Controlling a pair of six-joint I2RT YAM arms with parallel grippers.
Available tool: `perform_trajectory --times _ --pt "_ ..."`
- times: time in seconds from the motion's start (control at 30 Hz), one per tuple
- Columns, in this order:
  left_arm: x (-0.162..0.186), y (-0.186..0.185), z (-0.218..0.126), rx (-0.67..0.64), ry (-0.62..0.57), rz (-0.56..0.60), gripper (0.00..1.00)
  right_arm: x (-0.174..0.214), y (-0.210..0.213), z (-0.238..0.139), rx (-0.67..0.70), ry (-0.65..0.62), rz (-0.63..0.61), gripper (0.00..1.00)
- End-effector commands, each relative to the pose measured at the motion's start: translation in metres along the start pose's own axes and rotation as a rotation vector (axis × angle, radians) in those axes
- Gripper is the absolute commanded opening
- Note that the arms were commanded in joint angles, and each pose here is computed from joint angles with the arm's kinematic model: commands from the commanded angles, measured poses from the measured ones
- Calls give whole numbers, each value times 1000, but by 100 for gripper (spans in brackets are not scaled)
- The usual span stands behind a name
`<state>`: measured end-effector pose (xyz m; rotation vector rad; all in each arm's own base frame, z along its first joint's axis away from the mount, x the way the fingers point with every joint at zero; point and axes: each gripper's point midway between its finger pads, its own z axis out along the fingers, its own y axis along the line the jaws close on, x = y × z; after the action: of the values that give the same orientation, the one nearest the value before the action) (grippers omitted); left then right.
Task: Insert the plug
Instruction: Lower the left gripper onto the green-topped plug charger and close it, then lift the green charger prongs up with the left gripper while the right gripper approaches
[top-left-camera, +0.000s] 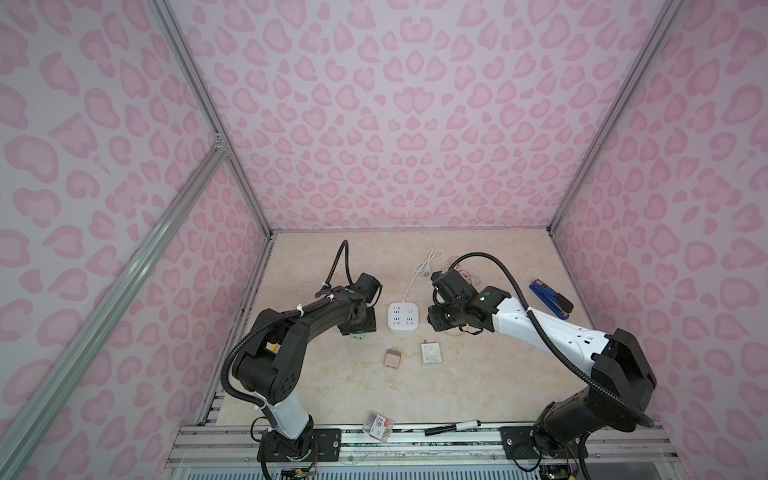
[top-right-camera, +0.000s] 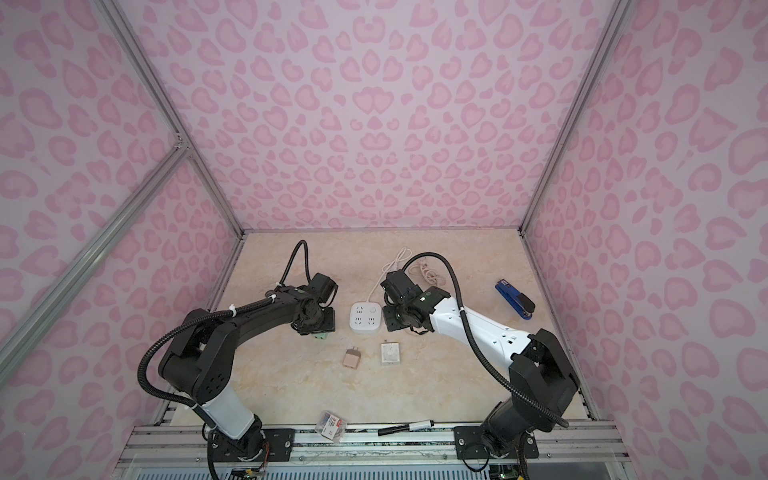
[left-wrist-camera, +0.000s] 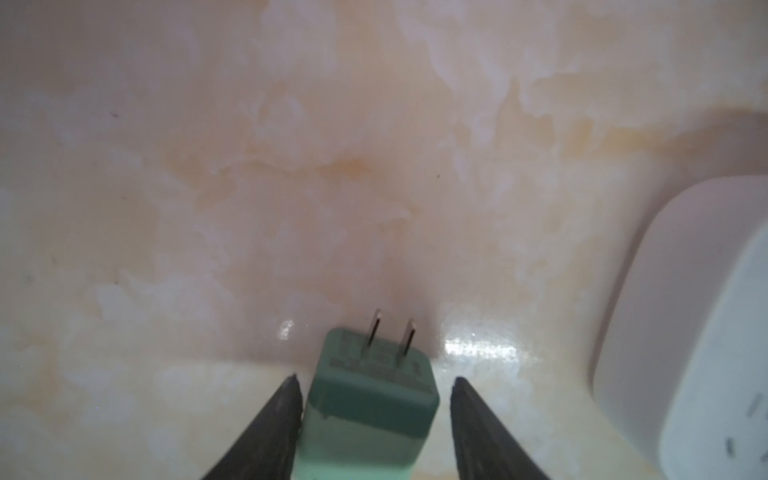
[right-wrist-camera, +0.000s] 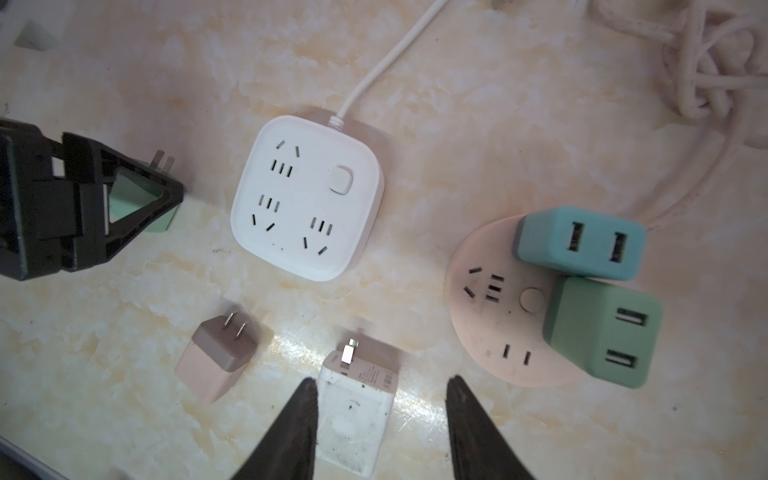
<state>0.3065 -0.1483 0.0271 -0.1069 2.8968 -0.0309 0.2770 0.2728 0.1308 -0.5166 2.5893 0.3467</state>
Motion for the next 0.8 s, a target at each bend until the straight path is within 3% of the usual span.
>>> perform_trajectory --times 0.0,0.53,0.73,0.77 --pt "2 1 3 0 7 -7 57 2 -1 1 -1 1 3 47" --pt "3 1 2 3 3 -10 45 9 -3 6 -16 8 15 46" --pt "0 0 -2 1 -5 -12 37 7 -4 -1 -18 -9 15 46" --pt "-1 -1 -4 7 -11 -15 30 5 -3 -2 -21 -18 17 46"
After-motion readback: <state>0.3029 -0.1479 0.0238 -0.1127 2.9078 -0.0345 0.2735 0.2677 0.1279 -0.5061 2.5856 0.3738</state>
